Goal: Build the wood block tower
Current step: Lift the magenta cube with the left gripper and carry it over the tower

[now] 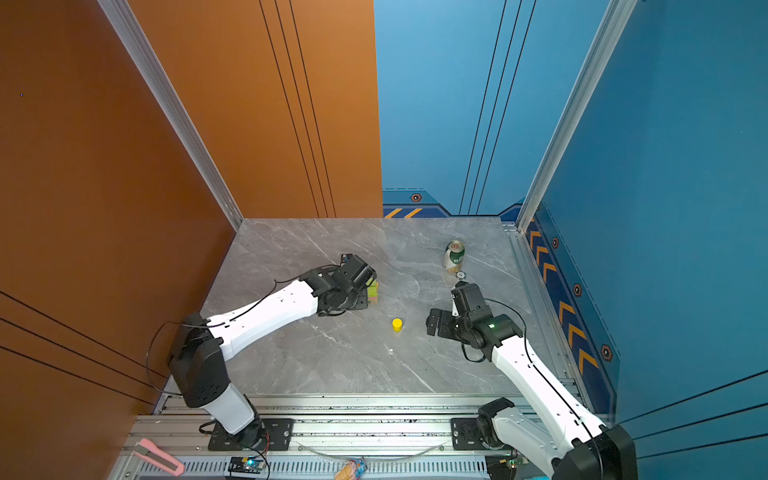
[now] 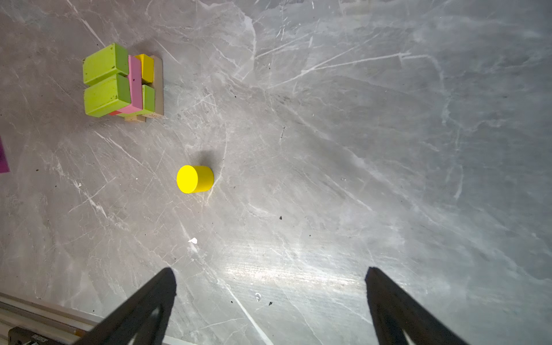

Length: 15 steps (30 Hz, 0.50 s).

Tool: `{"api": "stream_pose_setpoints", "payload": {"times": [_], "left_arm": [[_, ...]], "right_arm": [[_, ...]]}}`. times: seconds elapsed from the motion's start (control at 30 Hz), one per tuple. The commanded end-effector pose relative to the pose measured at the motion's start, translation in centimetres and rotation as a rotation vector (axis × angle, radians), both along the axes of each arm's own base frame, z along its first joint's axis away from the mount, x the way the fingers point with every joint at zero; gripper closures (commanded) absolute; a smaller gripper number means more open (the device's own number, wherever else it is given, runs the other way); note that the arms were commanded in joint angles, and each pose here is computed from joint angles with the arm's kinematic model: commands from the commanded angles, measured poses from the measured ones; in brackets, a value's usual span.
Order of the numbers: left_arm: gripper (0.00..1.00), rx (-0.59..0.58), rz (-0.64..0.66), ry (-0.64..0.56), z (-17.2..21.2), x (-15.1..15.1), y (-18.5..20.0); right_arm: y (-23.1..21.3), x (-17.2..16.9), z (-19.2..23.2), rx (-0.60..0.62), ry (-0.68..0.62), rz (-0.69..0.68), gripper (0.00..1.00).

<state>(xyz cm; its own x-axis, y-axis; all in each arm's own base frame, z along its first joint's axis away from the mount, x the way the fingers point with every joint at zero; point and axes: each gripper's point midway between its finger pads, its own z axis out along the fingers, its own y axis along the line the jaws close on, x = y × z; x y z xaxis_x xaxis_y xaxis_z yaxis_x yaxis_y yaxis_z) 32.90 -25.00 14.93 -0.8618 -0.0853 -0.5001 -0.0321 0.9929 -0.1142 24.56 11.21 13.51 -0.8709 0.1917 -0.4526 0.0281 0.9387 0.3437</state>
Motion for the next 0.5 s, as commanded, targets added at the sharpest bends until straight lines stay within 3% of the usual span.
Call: {"api": "stream_pose_setpoints", "payload": {"times": [0.0, 0.47], "left_arm": [[0.74, 0.012, -0.031, 0.037, -0.3, 0.6, -0.3], [0.74, -0.020, -0.037, 0.080, -1.2, 4.1, -1.9]], "right_arm": [[0.5, 0.7, 1.5, -0.006, -0.034, 0.021, 0.00], [0.7, 1.6, 2.9, -0.029, -0.035, 0.026, 0.00]]}}
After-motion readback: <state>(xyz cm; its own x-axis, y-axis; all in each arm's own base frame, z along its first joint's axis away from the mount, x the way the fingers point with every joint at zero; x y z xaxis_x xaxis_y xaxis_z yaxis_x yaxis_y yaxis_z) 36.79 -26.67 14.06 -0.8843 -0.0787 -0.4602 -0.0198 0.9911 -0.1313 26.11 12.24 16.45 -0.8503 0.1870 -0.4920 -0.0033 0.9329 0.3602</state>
